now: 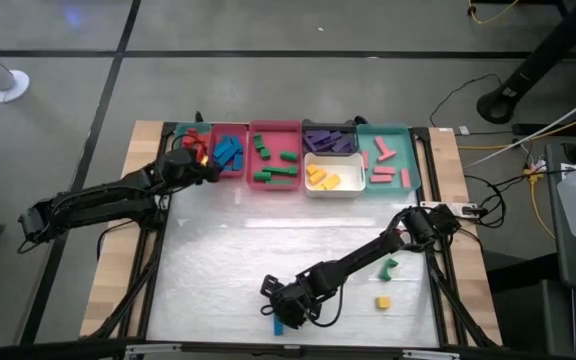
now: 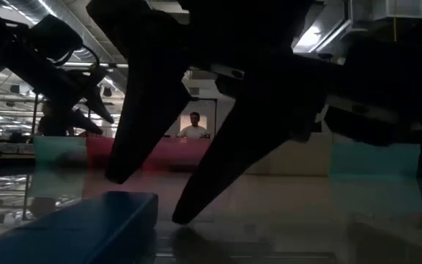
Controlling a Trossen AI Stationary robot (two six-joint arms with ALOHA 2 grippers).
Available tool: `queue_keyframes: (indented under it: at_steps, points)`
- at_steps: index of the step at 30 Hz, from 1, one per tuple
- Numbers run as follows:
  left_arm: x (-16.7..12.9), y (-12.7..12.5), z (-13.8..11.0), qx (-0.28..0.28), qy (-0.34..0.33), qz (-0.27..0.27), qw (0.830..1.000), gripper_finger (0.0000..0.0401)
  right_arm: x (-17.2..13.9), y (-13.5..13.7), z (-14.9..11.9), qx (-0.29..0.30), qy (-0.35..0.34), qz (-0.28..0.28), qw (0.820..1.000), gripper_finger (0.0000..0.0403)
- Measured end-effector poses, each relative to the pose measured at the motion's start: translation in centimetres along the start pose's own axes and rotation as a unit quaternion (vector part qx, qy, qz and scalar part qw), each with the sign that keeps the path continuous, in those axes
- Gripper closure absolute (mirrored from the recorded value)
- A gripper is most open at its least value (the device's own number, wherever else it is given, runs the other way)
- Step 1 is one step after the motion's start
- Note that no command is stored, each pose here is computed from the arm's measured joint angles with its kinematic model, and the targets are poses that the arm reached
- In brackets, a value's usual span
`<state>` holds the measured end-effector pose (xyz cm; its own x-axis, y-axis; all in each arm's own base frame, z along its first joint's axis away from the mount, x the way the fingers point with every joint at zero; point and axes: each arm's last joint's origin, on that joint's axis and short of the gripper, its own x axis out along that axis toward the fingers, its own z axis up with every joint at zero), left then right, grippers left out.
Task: Sort blocks
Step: Put the blue block into the left pink bin
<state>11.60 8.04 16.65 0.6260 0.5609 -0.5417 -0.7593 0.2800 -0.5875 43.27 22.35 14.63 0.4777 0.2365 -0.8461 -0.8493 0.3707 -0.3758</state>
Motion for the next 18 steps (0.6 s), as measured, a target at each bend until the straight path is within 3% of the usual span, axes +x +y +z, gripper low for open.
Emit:
queue_keyframes:
  at_steps: [3, 7, 12, 15, 16, 18]
  points:
    - [0.0, 0.2, -0.2, 0.002, 0.01, 0.011, 1.0, 0.0246, -0.7, -0.6, 0.6, 0.022, 0.0, 0.0, 1.0, 0.0205]
    - [0.0, 0.5, -0.4, 0.004, 0.021, 0.024, 1.0, 0.0246, -2.3, -1.5, 1.4, 0.116, 0.019, -0.007, 0.993, 0.0205]
    - [0.0, 0.5, -0.4, 0.005, 0.023, 0.027, 0.999, 0.0246, -4.4, -2.2, 1.9, 0.269, 0.061, -0.007, 0.961, 0.0205]
    - [0.0, 0.5, -0.4, 0.005, 0.024, 0.027, 0.999, 0.0246, -5.2, -2.5, 2.3, 0.412, 0.062, -0.008, 0.909, 0.0205]
    - [0.0, 0.5, -0.4, 0.005, 0.024, 0.027, 0.999, 0.0246, -5.3, -2.6, 2.5, 0.469, 0.052, -0.003, 0.881, 0.0205]
    - [0.0, 0.5, -0.5, 0.005, 0.024, 0.028, 0.999, 0.0246, -5.5, -2.8, 2.9, 0.587, 0.034, 0.01, 0.809, 0.0205]
